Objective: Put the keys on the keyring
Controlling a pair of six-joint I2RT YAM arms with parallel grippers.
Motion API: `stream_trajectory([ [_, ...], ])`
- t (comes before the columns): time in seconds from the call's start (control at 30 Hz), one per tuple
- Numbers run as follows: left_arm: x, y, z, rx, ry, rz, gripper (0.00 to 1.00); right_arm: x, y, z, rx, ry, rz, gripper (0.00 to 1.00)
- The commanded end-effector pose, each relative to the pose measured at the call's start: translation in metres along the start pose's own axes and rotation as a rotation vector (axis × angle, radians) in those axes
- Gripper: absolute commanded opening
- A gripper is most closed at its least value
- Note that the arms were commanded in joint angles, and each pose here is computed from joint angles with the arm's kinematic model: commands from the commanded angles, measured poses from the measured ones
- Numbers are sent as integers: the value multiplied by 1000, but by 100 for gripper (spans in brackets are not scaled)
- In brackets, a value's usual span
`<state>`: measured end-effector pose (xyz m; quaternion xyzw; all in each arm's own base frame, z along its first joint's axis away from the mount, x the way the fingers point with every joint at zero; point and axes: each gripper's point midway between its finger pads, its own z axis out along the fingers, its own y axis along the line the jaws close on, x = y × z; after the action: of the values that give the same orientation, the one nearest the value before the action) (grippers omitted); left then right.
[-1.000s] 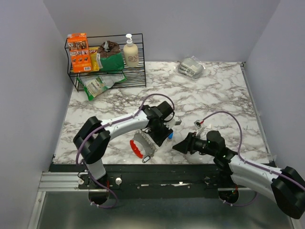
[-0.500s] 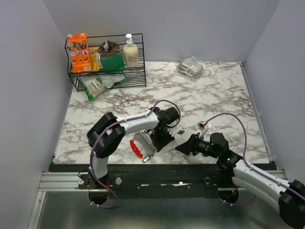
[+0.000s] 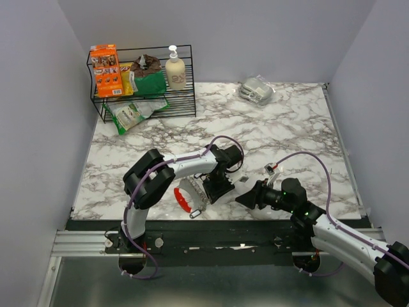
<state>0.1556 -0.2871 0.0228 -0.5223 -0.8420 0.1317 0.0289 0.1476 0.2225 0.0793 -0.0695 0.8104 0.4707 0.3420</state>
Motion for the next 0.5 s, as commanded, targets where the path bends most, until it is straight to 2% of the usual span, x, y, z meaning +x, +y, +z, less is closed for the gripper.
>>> stream_trajectory([
  [0.0, -3, 5, 0, -28, 14, 26, 39, 7, -9, -1, 21, 11, -12, 63],
  [0.47, 11, 5, 2, -27, 89, -2, 36, 8, -12, -1, 32, 13, -19, 63],
])
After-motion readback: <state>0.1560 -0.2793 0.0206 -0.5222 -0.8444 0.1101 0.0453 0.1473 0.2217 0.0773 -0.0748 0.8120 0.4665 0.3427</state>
